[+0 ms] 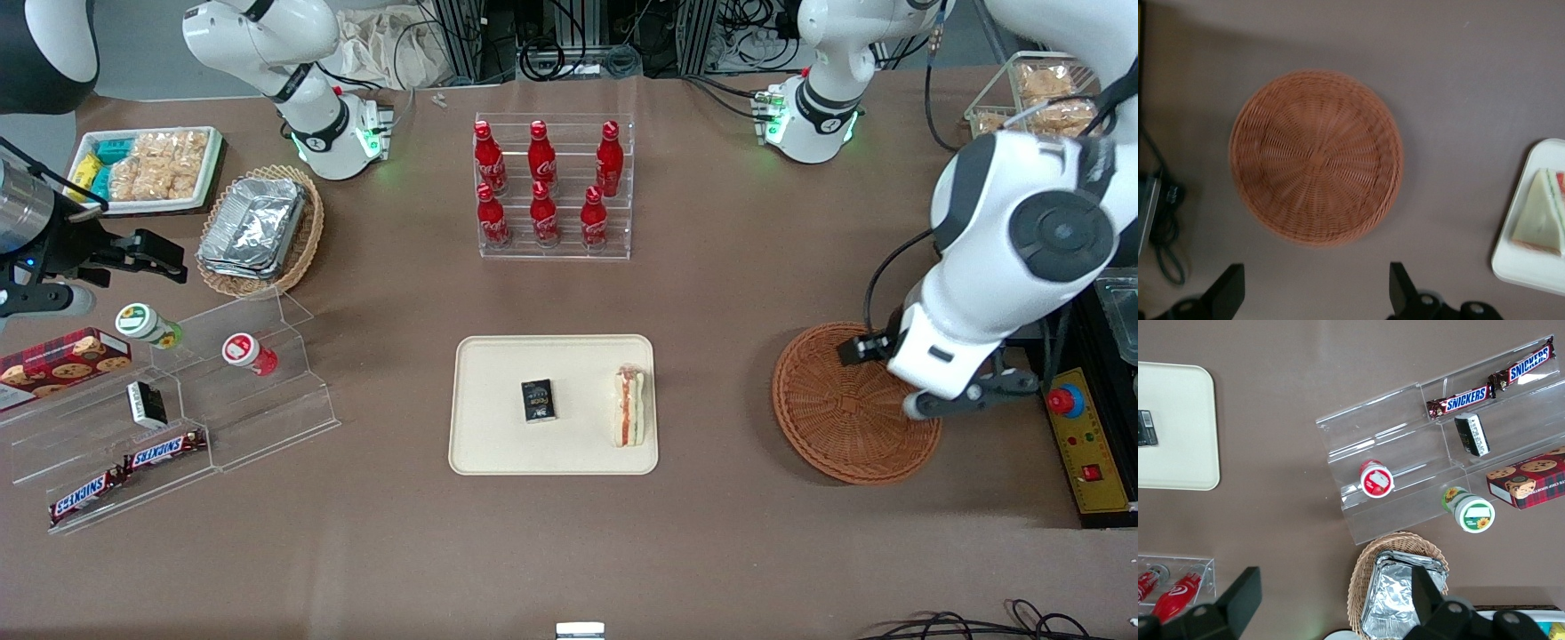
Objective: Place sandwich from basket to tray
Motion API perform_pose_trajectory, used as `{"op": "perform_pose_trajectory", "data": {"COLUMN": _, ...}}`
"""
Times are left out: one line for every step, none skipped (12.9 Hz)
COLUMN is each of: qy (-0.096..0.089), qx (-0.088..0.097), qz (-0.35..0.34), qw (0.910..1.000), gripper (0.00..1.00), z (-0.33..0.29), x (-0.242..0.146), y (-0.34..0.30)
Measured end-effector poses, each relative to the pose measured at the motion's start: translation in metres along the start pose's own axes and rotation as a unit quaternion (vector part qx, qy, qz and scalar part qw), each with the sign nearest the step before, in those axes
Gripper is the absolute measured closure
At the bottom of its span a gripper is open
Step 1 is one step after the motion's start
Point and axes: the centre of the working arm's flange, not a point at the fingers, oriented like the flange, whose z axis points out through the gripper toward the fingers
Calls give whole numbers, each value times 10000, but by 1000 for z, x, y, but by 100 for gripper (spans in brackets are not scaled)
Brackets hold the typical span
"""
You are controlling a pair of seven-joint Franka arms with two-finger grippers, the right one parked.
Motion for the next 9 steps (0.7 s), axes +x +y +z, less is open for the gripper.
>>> {"op": "perform_pose_trajectory", "data": {"qy": -50, "qx": -162, "qz": -218, "qw": 9996, "gripper": 2, "z": -10, "x": -6, "y": -17}}
{"op": "perform_pose_trajectory", "data": {"qy": -64, "qx": -305, "qz": -445, "qw": 9985, "gripper": 1, "z": -19, "x": -9, "y": -36}}
{"op": "perform_pose_trajectory", "data": {"qy": -46, "qx": -374, "qz": -657, "qw": 9971, "gripper": 1, "z": -26, "x": -8, "y": -57}}
{"op": "perform_pose_trajectory", "data": {"qy": -34, "qx": -384, "qz": -826, "qw": 9958, "gripper": 1, "z": -30, "x": -6, "y": -76}}
{"op": "perform_pose_trajectory", "data": {"qy": -29, "qx": -382, "qz": -896, "qw": 9952, "gripper": 1, "z": -31, "x": -2, "y": -91}}
{"op": "perform_pose_trajectory", "data": {"qy": -30, "qx": -385, "qz": -791, "qw": 9961, "gripper": 1, "z": -29, "x": 1, "y": -101}}
{"op": "perform_pose_trajectory", "data": {"qy": -18, "qx": -395, "qz": -552, "qw": 9977, "gripper": 0, "z": -29, "x": 5, "y": -109}}
{"op": "perform_pose_trajectory", "data": {"qy": 12, "qx": -415, "qz": -321, "qw": 9986, "gripper": 0, "z": -31, "x": 8, "y": -112}}
{"op": "perform_pose_trajectory", "data": {"qy": 42, "qx": -440, "qz": -213, "qw": 9988, "gripper": 0, "z": -34, "x": 12, "y": -116}}
